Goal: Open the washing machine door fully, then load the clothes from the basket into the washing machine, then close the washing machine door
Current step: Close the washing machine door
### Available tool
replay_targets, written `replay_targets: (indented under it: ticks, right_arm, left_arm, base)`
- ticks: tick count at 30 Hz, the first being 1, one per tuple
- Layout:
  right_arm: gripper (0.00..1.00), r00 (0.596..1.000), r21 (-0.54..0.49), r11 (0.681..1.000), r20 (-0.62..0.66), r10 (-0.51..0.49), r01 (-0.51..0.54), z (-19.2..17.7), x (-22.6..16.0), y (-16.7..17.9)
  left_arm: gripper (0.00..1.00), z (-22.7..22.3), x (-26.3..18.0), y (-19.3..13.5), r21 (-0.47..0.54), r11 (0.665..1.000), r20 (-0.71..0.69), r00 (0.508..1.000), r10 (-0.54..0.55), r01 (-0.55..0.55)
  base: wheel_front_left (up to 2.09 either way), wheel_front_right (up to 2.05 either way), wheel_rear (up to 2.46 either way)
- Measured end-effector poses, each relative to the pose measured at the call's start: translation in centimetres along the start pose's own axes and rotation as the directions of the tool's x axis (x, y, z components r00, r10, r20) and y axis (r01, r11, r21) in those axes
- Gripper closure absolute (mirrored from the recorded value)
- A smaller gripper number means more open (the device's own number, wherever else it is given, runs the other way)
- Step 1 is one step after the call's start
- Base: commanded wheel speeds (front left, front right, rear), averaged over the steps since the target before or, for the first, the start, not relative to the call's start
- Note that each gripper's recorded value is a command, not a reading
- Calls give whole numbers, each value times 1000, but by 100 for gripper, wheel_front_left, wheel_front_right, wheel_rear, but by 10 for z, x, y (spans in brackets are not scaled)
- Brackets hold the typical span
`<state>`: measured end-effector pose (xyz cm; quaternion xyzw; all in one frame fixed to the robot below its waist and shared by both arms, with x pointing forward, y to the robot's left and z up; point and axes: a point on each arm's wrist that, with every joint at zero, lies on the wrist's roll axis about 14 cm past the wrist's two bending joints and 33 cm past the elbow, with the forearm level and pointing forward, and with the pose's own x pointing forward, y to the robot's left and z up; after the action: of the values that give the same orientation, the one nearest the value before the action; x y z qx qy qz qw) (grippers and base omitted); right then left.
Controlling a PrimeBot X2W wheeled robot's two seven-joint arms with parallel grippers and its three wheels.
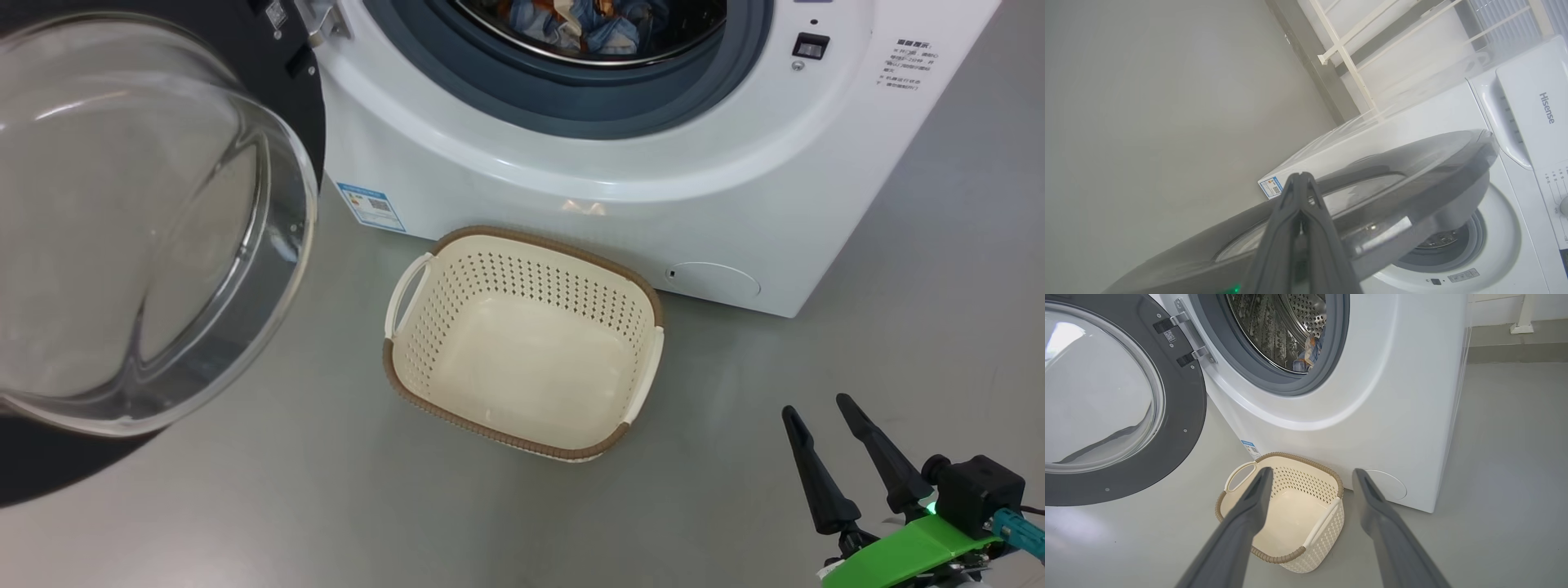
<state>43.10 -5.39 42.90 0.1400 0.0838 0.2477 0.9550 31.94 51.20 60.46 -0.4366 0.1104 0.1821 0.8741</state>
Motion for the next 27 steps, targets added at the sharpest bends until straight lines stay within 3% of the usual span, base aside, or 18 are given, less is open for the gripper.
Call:
replay_targets:
  ticks: [13,21,27]
  right_arm:
    - [0,999,-14,1000,33,1,-1,13,-3,4]
    - [0,999,-21,1000,43,-14,15,19,-12,3]
    - [0,997,-26,999,68,-35,37,28,-18,-1]
  left_arm:
    - [100,-58,-3,-19,66,994,-256,964,-68,88]
    - [100,-87,-13,-43,109,975,-397,908,-134,192]
    - [100,-117,-18,-75,106,941,-491,839,-232,323]
  base:
    - [0,0,0]
    - [0,0,0]
    - [0,0,0]
